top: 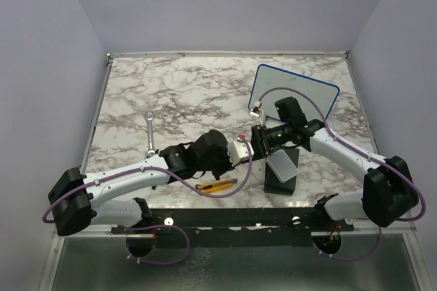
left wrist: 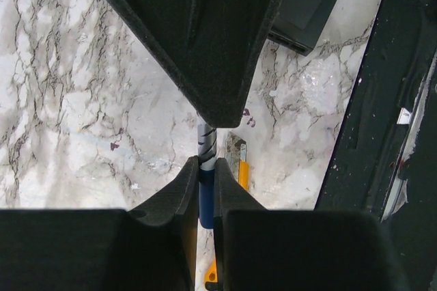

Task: Write a sentence on the whiteboard
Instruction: Open the whiteboard marker at the center of the board.

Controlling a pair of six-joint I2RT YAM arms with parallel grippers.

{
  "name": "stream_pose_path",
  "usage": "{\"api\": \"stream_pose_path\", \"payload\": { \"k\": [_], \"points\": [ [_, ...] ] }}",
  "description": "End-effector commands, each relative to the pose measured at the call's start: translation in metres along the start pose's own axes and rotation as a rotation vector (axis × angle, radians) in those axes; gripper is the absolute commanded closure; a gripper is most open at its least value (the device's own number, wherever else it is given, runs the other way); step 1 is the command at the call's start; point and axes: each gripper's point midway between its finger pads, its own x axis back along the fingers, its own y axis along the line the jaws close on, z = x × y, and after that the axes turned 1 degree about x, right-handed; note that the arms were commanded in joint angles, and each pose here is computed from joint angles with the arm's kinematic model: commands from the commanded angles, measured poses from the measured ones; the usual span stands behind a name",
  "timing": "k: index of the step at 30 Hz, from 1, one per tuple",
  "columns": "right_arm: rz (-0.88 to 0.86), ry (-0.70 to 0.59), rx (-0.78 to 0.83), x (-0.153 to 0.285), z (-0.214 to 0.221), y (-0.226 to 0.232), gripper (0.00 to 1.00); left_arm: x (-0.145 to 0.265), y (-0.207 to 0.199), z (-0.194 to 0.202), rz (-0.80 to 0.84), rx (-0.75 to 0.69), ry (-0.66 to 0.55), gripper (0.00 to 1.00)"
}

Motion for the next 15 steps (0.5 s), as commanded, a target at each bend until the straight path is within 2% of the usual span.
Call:
{"api": "stream_pose_path", "payload": {
  "k": [1, 15],
  "points": [
    [-0.022, 0.028, 0.018, -0.0026, 0.0049, 0.0037, 0.57, 0.0005, -0.0024, -0.0016, 0.012, -0.016, 0.006, 1.00],
    [-0.006, 0.053, 0.017, -0.0073, 0.0113, -0.0018, 0.60, 0.0008, -0.0029, -0.0001, 0.016, -0.018, 0.017, 1.00]
  ]
}}
